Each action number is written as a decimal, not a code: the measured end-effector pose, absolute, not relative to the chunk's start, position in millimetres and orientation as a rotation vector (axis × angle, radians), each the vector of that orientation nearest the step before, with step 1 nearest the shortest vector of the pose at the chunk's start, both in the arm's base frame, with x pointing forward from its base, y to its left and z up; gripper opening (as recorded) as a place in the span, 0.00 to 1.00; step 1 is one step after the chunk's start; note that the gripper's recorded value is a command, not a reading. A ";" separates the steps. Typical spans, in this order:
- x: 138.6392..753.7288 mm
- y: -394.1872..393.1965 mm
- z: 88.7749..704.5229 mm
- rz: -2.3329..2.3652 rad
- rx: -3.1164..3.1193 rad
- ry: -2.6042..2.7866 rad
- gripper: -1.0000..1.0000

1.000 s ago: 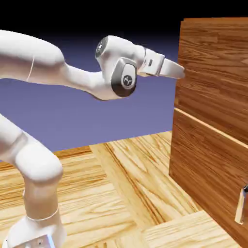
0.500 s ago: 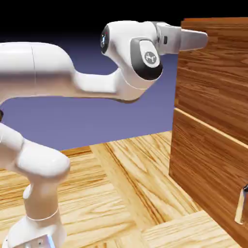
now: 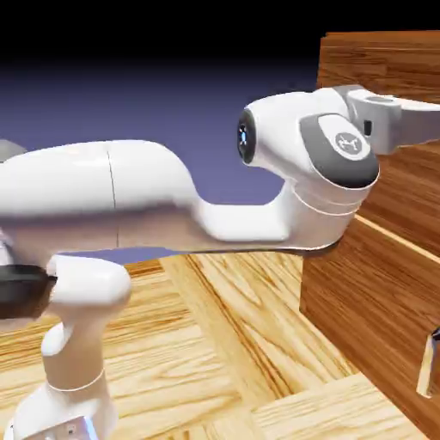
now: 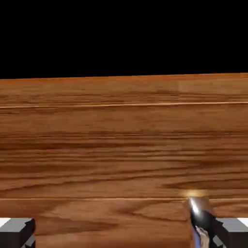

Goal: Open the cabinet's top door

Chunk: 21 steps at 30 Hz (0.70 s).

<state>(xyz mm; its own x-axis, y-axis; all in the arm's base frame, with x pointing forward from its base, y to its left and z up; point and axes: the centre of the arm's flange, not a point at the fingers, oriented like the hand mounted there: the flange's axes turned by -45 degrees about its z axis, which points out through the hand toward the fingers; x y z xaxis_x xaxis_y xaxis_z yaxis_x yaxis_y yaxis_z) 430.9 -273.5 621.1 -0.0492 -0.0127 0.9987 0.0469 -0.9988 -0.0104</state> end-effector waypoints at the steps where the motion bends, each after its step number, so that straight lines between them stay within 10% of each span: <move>1: 435.5 -280.9 610.6 -2.239 -2.149 -0.038 0.50; 11: 502.1 -303.5 568.8 -2.202 -2.202 -0.042 0.50; 12: 502.1 -303.5 568.8 -2.202 -2.202 -0.042 0.00; 21: 451.0 -286.7 568.4 -2.255 -2.256 0.082 0.00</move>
